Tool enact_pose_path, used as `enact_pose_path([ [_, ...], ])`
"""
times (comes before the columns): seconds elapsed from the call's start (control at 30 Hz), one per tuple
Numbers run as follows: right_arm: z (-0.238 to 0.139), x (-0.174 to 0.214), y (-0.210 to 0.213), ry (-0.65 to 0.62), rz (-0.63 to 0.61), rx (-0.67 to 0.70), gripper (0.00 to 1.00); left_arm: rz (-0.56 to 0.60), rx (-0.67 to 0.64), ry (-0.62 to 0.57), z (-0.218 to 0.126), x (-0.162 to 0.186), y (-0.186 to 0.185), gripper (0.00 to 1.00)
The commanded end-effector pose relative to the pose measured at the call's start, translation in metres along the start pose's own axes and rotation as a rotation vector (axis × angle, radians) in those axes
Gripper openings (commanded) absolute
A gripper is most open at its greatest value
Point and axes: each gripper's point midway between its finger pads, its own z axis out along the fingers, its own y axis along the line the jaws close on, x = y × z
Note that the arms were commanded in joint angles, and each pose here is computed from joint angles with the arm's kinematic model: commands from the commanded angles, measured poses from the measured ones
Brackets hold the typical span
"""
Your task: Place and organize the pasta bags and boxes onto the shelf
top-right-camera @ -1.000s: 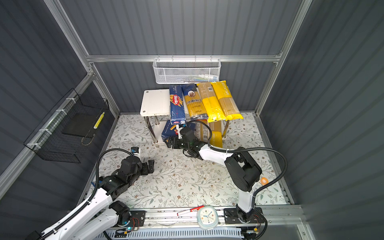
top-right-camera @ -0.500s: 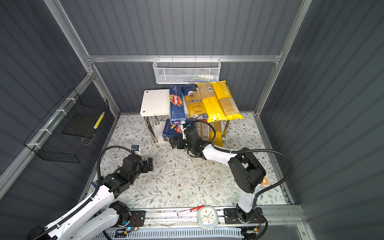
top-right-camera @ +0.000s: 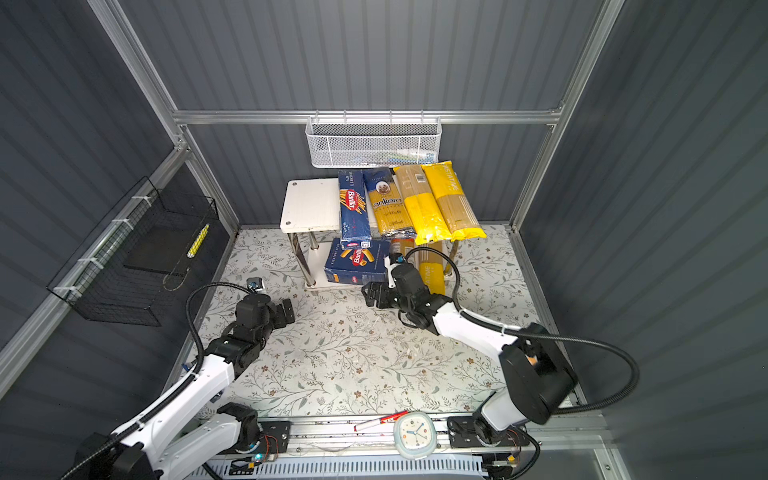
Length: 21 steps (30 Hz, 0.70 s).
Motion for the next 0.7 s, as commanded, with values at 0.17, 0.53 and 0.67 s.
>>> enact_pose_path([
  [0.17, -0.128, 0.001, -0.129, -0.2, 0.097, 0.387, 0.99, -0.126, -0.094, -0.057, 0.04, -0.021, 0.049, 1.0],
  [0.53, -0.192, -0.008, -0.249, -0.388, 0.218, 0.709, 0.99, -0.044, -0.101, -0.175, 0.084, -0.028, 0.055, 1.0],
  [0.67, -0.185, -0.014, -0.277, -0.432, 0.166, 0.785, 0.99, -0.021, -0.058, -0.229, 0.095, -0.02, 0.048, 1.0],
])
